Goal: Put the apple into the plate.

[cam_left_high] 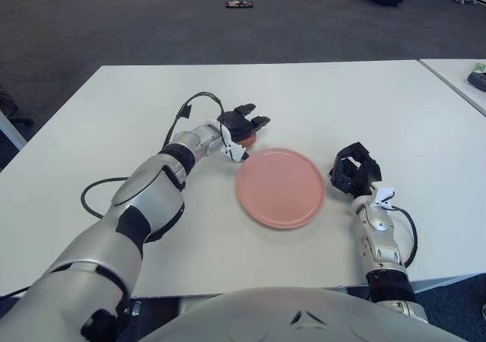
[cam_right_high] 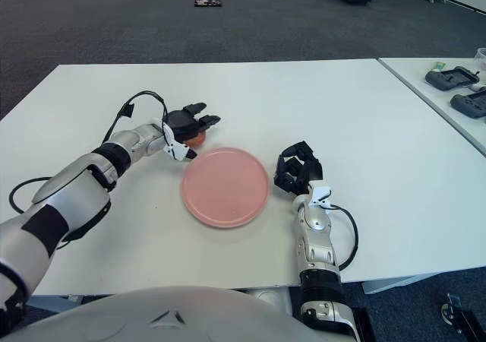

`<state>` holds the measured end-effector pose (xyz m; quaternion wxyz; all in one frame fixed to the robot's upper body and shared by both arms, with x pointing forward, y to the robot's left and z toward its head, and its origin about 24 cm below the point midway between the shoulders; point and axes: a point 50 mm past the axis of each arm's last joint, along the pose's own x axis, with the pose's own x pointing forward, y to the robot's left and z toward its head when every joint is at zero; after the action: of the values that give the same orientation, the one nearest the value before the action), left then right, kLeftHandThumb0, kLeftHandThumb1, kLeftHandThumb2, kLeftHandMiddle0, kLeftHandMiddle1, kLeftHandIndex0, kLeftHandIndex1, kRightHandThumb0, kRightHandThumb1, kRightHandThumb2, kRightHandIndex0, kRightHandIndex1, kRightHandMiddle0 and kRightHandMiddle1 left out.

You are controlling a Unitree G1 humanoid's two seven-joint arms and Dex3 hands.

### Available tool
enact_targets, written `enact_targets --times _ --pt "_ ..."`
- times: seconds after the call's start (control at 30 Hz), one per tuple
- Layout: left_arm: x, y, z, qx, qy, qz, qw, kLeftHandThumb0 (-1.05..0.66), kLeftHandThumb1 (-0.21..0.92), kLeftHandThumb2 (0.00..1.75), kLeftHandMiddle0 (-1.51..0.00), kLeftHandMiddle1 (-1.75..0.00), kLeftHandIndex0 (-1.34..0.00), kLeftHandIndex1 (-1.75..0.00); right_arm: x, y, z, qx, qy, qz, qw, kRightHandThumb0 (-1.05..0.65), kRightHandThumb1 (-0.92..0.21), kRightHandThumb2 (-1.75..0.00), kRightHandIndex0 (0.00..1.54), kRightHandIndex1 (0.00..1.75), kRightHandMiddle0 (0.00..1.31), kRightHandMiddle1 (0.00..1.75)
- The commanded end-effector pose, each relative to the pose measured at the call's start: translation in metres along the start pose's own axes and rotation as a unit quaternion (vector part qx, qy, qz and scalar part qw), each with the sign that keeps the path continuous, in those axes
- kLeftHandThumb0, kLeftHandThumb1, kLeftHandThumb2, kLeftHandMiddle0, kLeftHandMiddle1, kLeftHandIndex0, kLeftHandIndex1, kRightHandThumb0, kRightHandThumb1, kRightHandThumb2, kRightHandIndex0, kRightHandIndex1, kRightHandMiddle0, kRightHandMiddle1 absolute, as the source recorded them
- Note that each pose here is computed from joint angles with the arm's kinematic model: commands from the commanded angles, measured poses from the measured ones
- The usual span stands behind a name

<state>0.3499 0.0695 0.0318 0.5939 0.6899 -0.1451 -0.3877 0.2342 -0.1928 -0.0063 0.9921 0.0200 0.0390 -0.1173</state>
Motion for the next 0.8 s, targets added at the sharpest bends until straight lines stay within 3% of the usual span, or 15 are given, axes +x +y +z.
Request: enact_targets --times 0.0,0.13,0.37,0.53,0.63,0.7,0.77 --pt "-0.003 -0.018 0.004 0.005 -0.009 -0.042 0.999 -0.93 0.70 0.72 -0.04 -0.03 0.00 -0.46 -0.011 -0.004 -0.022 0.004 0.058 -0.012 0.998 -0.43 -0.46 -1.14 0.71 1.69 0.49 1.75" --pt "-0.004 -0.017 0.002 0.009 -0.012 -0.057 0.998 -0.91 0.65 0.74 -0.01 -0.39 0.00 -0.63 -0.011 -0.004 -0.022 0.004 0.057 -0.012 0.998 -0.43 -0.46 -1.15 0.72 1.69 0.49 1.75" --pt "-0.003 -0.016 0.001 0.014 -0.009 -0.082 0.996 -0.89 0.55 0.84 0.00 -1.20 0.00 -1.21 -0.011 -0.005 -0.021 0.006 0.060 -0.010 0.998 -0.44 -0.45 -1.16 0.72 1.69 0.50 1.75" --pt "-0.003 -0.015 -0.001 -0.001 0.003 -0.094 0.996 -0.88 0.52 0.92 -0.03 -1.53 0.00 -1.48 -0.011 -0.006 -0.021 0.005 0.061 -0.011 0.998 -0.44 -0.44 -1.17 0.72 1.69 0.51 1.75" --pt "-0.004 -0.016 -0.003 -0.013 0.015 -0.091 0.996 -0.83 0.48 0.98 -0.16 -1.68 -0.03 -1.66 -0.011 -0.006 -0.021 0.005 0.061 -0.011 0.998 -0.44 -0.44 -1.17 0.72 1.68 0.51 1.75" --pt "-0.006 -0.021 -0.007 -0.026 0.031 -0.083 0.996 -0.73 0.36 1.08 -0.41 -1.72 -0.18 -1.71 -0.010 -0.007 -0.021 0.005 0.060 -0.010 0.998 -0.44 -0.44 -1.17 0.72 1.68 0.51 1.75" --pt "-0.009 -0.025 -0.010 -0.035 0.043 -0.077 0.995 -0.64 0.30 1.16 -0.55 -1.73 -0.28 -1.73 -0.010 -0.007 -0.021 0.004 0.059 -0.009 0.998 -0.44 -0.44 -1.17 0.72 1.68 0.51 1.75"
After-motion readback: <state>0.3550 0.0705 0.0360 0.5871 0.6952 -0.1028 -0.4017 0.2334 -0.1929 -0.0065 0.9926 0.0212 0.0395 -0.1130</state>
